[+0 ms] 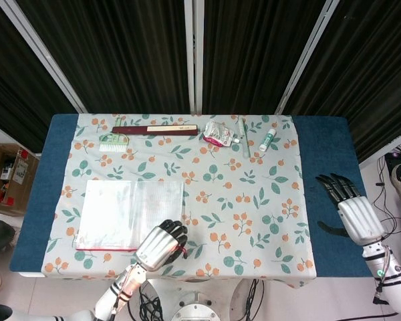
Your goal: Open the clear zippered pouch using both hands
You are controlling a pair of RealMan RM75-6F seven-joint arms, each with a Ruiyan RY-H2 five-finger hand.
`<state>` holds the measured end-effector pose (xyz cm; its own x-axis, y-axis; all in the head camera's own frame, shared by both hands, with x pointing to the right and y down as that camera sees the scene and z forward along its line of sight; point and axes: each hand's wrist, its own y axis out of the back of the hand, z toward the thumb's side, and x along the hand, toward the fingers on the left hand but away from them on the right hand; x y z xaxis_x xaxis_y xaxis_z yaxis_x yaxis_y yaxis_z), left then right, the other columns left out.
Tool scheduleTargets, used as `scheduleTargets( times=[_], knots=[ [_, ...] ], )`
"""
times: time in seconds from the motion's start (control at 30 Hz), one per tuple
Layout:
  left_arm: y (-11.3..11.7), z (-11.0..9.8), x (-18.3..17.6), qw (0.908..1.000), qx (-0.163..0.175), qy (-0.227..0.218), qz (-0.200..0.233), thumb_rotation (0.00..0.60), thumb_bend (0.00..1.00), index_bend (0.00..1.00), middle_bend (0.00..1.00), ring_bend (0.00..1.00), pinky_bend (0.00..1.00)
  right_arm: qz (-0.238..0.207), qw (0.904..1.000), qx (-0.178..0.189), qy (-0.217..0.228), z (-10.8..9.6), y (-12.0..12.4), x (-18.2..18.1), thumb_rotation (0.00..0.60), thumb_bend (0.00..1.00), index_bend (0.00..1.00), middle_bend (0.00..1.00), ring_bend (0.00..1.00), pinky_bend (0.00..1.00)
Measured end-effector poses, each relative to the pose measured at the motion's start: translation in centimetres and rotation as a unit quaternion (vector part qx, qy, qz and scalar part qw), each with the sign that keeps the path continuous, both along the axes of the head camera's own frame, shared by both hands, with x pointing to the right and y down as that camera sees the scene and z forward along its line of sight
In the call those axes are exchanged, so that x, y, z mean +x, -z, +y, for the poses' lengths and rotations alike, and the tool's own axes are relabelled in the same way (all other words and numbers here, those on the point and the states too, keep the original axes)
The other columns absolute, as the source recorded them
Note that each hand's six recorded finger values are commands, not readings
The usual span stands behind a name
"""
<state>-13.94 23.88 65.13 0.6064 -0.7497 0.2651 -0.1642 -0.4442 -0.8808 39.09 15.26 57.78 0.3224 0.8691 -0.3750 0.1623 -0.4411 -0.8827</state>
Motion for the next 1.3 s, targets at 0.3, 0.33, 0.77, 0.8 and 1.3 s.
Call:
scheduleTargets(
  times=[0.3,0.33,0.77,0.8,1.3],
  knots=[
    [4.4,-2.1,-1.9,0.9904,0.114,0.077,0.010,0.600,0.42,0.69,0.65,0.60,0.70,-0.053,0.9921,-0.020,0.112,-4.0,-0.2,-8.8,0.600,0.06,0.07,0.10,0.00,0.08],
    [4.7,-2.3,-2.0,0.9892,0.120,0.083,0.011,0.600,0.42,0.69,0.66,0.61,0.71,-0.057,0.9905,-0.022,0.124,-4.4,-0.3,-9.8,0.600,0.06,0.08,0.11,0.00,0.08],
    [6.9,-3.0,-2.8,0.9799,0.154,0.126,0.016,0.600,0.41,0.72,0.88,0.84,0.92,-0.130,0.9571,-0.075,0.248,-7.2,-1.7,-25.2,0.600,0.08,0.20,0.12,0.00,0.08],
    [7.0,-3.1,-2.8,0.9794,0.155,0.129,0.017,0.600,0.40,0.73,0.89,0.85,0.92,-0.134,0.9549,-0.079,0.253,-7.2,-1.9,-26.1,0.600,0.09,0.22,0.13,0.00,0.08],
    [7.4,-3.6,-3.6,0.9770,0.156,0.142,0.028,0.600,0.40,0.73,0.89,0.85,0.93,-0.183,0.9344,-0.133,0.275,-7.3,-5.5,-35.7,0.600,0.17,0.35,0.17,0.00,0.08]
  ],
)
